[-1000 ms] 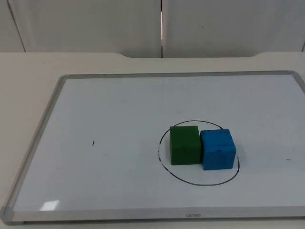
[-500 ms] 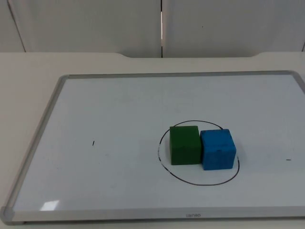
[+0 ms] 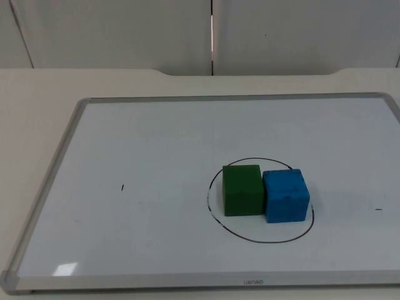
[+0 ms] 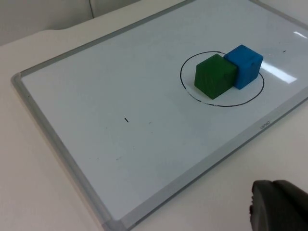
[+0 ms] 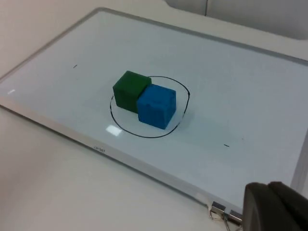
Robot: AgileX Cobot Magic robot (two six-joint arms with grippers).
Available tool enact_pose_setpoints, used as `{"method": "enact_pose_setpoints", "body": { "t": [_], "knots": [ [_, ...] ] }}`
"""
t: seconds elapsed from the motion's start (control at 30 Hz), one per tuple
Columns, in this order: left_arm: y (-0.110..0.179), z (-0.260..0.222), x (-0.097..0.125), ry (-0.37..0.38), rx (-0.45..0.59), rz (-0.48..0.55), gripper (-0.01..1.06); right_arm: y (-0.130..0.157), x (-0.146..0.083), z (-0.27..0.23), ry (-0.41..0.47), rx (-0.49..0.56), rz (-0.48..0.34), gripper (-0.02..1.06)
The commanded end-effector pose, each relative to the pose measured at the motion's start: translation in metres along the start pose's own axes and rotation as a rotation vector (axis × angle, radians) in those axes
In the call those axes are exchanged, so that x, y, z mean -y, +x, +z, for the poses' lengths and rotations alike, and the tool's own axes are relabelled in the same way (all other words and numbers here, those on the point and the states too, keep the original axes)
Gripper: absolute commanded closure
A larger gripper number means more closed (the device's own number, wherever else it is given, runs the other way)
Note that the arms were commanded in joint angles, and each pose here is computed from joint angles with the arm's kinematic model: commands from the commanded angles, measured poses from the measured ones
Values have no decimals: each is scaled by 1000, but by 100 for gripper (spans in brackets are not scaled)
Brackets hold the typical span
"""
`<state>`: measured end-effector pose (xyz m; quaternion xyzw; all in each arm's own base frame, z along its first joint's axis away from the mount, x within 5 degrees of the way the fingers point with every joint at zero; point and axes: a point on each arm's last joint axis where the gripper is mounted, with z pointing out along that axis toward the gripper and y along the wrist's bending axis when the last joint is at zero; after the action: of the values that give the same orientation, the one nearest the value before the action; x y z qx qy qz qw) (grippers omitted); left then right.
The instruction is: Push the two cubes into the marked area.
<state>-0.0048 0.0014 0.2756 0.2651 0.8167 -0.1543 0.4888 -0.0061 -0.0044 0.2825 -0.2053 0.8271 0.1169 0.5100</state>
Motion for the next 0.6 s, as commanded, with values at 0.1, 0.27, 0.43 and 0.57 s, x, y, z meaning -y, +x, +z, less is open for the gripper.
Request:
{"method": "enact_pose_setpoints", "body": {
  "t": [0.1,0.27,0.43,0.57],
  "knots": [
    [1,0,0,-1,0,-2,105,2,1,1,3,-8,-10,105],
    [1,0,0,-1,0,-2,105,2,1,1,3,-8,-10,105],
    [1,0,0,-1,0,-2,105,2,1,1,3,-8,-10,105],
    [1,0,0,-1,0,-2,105,2,1,1,3,-7,-10,105]
  ]
}}
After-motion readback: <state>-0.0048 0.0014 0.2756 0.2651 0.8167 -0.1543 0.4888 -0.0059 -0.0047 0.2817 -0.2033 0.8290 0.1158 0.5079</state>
